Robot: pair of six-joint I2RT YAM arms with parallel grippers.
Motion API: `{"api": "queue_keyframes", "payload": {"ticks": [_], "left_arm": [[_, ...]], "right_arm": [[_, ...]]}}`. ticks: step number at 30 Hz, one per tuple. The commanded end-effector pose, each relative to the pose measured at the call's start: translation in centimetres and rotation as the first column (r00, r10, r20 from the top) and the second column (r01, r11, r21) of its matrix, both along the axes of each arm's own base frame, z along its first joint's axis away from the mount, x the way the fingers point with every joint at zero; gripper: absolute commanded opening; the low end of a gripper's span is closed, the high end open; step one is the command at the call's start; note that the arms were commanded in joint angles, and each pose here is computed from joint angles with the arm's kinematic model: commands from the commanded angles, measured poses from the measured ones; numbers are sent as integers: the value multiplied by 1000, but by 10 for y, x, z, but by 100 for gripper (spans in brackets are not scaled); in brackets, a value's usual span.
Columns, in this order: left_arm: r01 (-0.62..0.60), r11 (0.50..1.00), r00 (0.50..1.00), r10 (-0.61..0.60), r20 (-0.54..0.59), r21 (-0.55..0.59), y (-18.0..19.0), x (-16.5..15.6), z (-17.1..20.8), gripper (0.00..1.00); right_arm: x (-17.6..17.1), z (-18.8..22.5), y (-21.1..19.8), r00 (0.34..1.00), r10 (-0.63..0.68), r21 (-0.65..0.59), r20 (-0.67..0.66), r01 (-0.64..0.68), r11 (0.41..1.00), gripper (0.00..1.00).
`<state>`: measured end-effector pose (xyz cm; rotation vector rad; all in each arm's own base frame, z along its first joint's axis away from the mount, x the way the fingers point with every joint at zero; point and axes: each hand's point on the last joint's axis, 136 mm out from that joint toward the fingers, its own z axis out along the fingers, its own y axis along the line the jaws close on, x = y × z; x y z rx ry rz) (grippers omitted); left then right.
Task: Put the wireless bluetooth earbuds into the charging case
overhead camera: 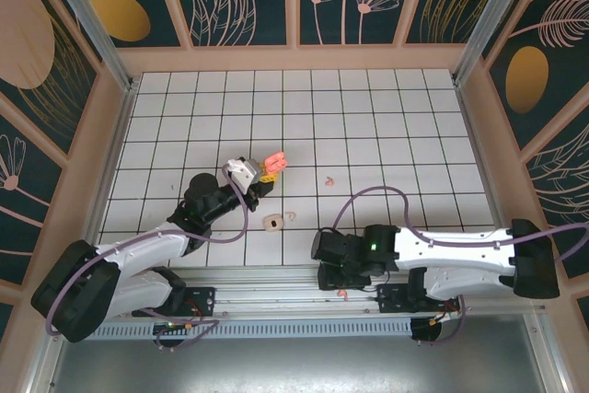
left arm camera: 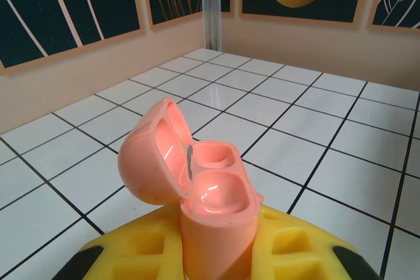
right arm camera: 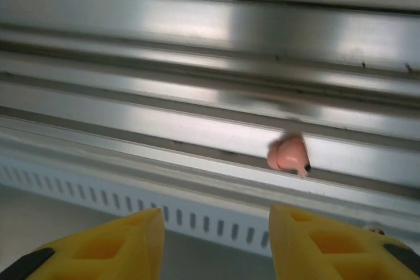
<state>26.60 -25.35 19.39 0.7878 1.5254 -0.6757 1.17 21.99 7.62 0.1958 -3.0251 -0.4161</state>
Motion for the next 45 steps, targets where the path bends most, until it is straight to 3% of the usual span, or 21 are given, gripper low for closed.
{"api": "queue_keyframes", "payload": {"ticks": [1,12,23,45], "left_arm": [[-3,1000,1000,3,20,-6,2,-2,6,2],[6,1000,1000,-6,19,-7,0,-2,7,2],[17,1000,1000,-17,15,-7,-2,-2,5,2],[18,1000,1000,-18,8,1,-1,-4,2,2]], "right_arm": [[-9,-14,-22,998,-48,-110,-41,43,993,48],[-18,-49,-40,996,-20,-158,-86,6,987,46],[-6,-53,-30,999,14,-146,-49,-21,989,46],[-4,-66,-33,998,45,-195,-53,-54,979,32]]}}
